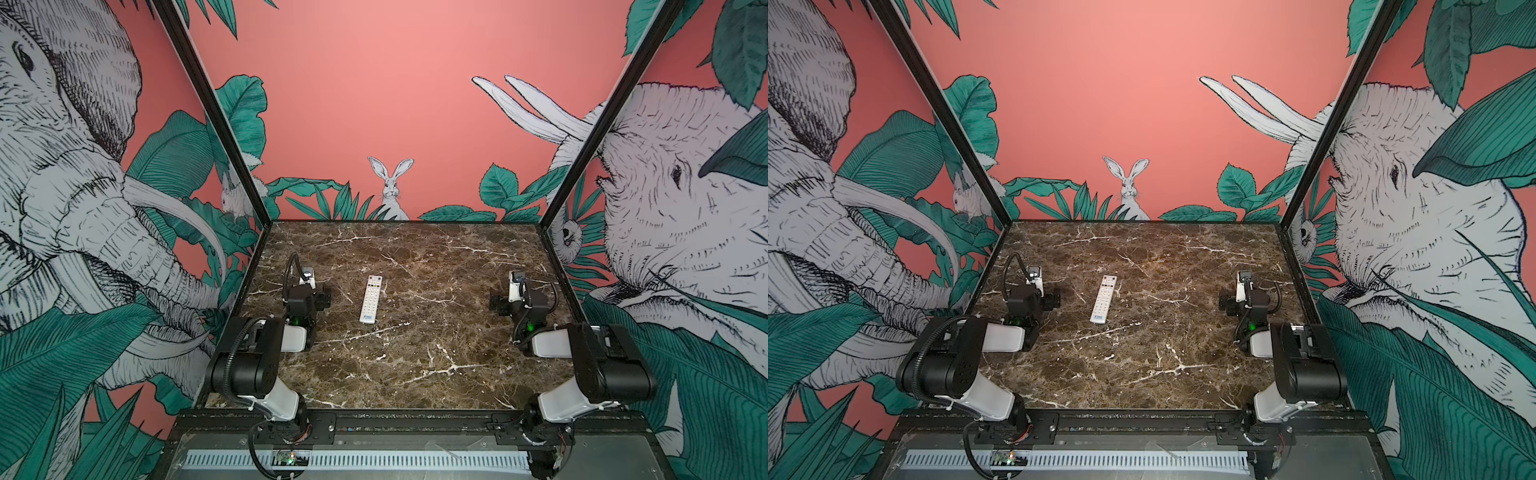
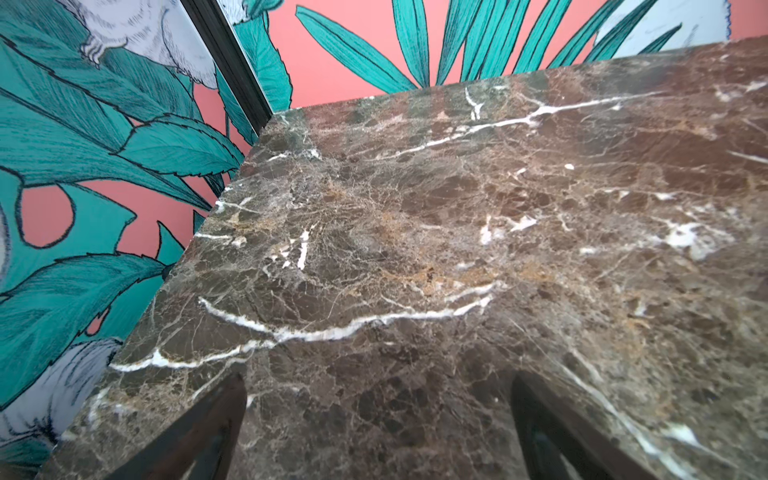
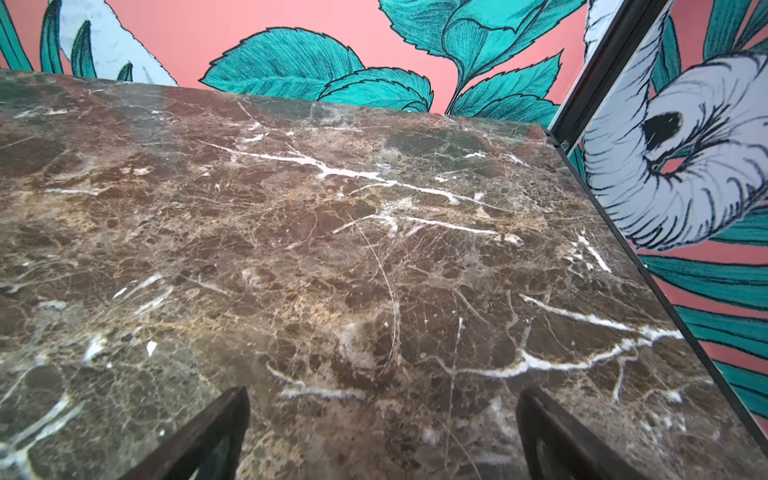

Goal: Load the batteries into the remote control

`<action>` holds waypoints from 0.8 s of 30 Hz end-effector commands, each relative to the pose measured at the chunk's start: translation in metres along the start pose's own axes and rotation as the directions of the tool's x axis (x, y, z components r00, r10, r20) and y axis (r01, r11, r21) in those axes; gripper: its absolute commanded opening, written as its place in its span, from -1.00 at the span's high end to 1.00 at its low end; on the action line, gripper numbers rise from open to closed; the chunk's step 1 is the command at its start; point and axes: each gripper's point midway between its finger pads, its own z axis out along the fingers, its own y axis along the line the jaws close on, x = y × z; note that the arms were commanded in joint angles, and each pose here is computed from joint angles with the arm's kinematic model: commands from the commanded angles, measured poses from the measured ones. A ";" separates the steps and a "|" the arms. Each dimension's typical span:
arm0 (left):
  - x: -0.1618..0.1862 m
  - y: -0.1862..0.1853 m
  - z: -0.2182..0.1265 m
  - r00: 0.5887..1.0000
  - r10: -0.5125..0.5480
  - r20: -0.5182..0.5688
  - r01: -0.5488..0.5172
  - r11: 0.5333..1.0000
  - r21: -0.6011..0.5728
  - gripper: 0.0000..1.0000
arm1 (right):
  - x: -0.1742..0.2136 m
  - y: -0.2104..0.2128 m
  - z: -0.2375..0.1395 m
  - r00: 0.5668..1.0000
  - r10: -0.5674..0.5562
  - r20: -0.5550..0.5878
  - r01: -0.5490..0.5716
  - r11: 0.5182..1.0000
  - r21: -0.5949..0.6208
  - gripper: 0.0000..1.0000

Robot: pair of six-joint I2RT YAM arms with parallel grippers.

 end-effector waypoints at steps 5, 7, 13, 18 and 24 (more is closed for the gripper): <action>-0.011 0.003 -0.002 0.999 -0.017 0.035 0.017 1.000 -0.001 -0.99 | -0.020 0.000 -0.004 0.995 -0.002 0.100 0.002 1.000 0.003 -0.98; -0.012 0.003 -0.002 0.999 -0.017 0.037 0.017 1.000 -0.003 -0.99 | -0.021 0.006 -0.004 0.995 -0.014 0.102 0.017 0.999 -0.031 -0.98; -0.011 0.003 -0.002 0.999 -0.016 0.036 0.016 1.000 -0.003 -0.99 | -0.022 0.018 0.001 0.996 -0.035 0.083 0.044 0.993 -0.109 -0.98; -0.011 0.003 -0.002 0.999 -0.016 0.035 0.016 1.000 -0.003 -0.99 | -0.022 0.022 -0.002 0.994 -0.045 0.098 0.058 0.990 -0.129 -0.98; -0.011 0.003 -0.002 0.999 -0.017 0.035 0.017 1.000 -0.003 -0.99 | -0.022 0.024 -0.002 0.994 -0.047 0.098 0.060 0.989 -0.137 -0.98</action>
